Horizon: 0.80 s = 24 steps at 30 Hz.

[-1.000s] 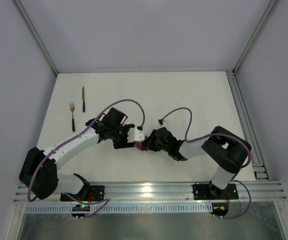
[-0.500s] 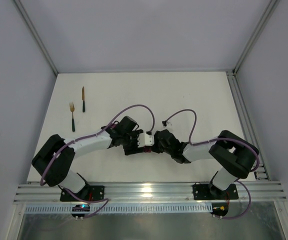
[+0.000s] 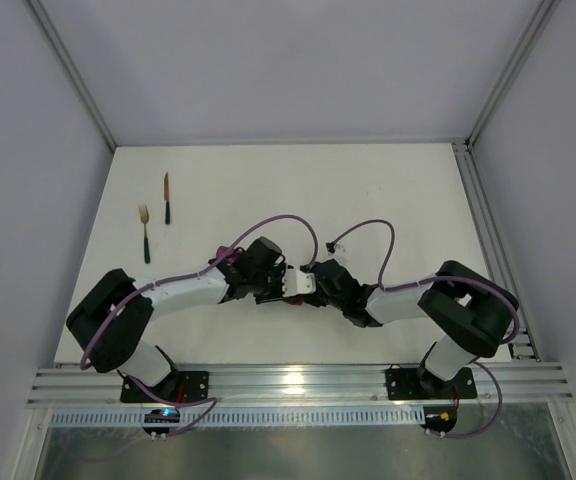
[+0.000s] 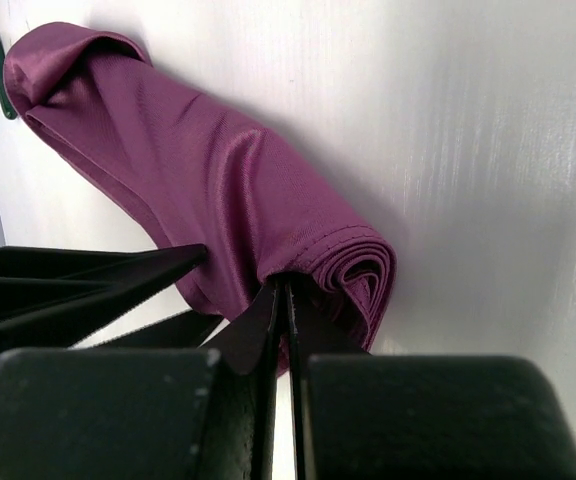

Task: Fold the napkin into a case and place the utensils inside
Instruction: Pick up the top corner of the smaller rectangle folded napkin from the center of the board.

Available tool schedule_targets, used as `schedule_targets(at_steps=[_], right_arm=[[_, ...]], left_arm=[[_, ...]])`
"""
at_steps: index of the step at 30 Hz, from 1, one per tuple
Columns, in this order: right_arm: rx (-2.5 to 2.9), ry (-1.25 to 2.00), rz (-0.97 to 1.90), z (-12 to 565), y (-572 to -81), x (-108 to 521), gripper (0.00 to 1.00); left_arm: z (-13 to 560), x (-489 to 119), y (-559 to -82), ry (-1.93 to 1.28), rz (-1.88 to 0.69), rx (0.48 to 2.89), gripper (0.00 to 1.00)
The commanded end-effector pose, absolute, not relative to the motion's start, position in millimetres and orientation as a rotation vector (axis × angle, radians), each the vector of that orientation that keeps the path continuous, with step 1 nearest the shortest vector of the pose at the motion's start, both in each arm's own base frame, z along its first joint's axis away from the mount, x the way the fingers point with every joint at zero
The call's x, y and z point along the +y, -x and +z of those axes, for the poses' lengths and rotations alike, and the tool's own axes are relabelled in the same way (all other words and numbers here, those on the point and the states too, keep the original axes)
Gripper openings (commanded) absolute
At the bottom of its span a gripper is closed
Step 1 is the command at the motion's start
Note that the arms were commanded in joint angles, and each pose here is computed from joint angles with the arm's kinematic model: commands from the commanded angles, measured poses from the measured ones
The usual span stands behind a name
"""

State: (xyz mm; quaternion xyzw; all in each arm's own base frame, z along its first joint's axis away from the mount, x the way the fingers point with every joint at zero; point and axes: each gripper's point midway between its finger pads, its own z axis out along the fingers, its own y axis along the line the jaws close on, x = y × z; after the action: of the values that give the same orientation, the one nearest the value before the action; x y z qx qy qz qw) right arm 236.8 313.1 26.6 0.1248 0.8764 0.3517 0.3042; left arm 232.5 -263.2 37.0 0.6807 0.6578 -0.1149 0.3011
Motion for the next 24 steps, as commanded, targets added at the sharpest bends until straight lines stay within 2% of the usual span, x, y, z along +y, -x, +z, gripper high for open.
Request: schedule_targets(at_steps=[1, 4, 6, 7, 13, 15, 17, 19, 22, 24], right_arm=[[2.265, -0.352, 0.942, 40.1, -241.9, 313.0, 0.05], [2.266, -0.354, 0.94, 39.6, -242.3, 312.5, 0.05], [2.265, -0.355, 0.939, 39.3, -242.3, 312.1, 0.05], [2.264, -0.354, 0.942, 39.9, -242.4, 312.7, 0.05], [2.26, -0.359, 0.948, 40.7, -242.2, 312.5, 0.05], [2.256, -0.359, 0.952, 41.9, -242.5, 313.0, 0.05], [2.26, -0.354, 0.953, 40.7, -241.2, 313.1, 0.05], [2.258, -0.357, 0.954, 41.1, -241.3, 312.8, 0.05], [2.256, -0.359, 0.949, 40.5, -240.9, 311.0, 0.05], [2.251, -0.364, 0.949, 41.4, -241.3, 309.6, 0.05]], left_arm=[[36.6, -269.9, -237.9, -1.797, -0.281, 1.709, 0.32], [31.8, -267.9, -234.1, -1.821, -0.282, 1.717, 0.26], [30.0, -267.4, -229.5, -1.846, -0.293, 1.721, 0.31], [28.9, -268.1, -225.8, -1.865, -0.304, 1.715, 0.42], [28.3, -266.5, -219.1, -1.892, -0.319, 1.718, 0.45], [26.5, -266.1, -221.6, -1.89, -0.288, 1.725, 0.41], [24.0, -267.9, -225.1, -1.878, -0.269, 1.741, 0.29], [23.4, -268.7, -227.5, -1.879, -0.251, 1.748, 0.23], [17.4, -270.0, -223.3, -1.912, -0.236, 1.746, 0.24], [15.4, -270.2, -219.9, -1.934, -0.242, 1.745, 0.28]])
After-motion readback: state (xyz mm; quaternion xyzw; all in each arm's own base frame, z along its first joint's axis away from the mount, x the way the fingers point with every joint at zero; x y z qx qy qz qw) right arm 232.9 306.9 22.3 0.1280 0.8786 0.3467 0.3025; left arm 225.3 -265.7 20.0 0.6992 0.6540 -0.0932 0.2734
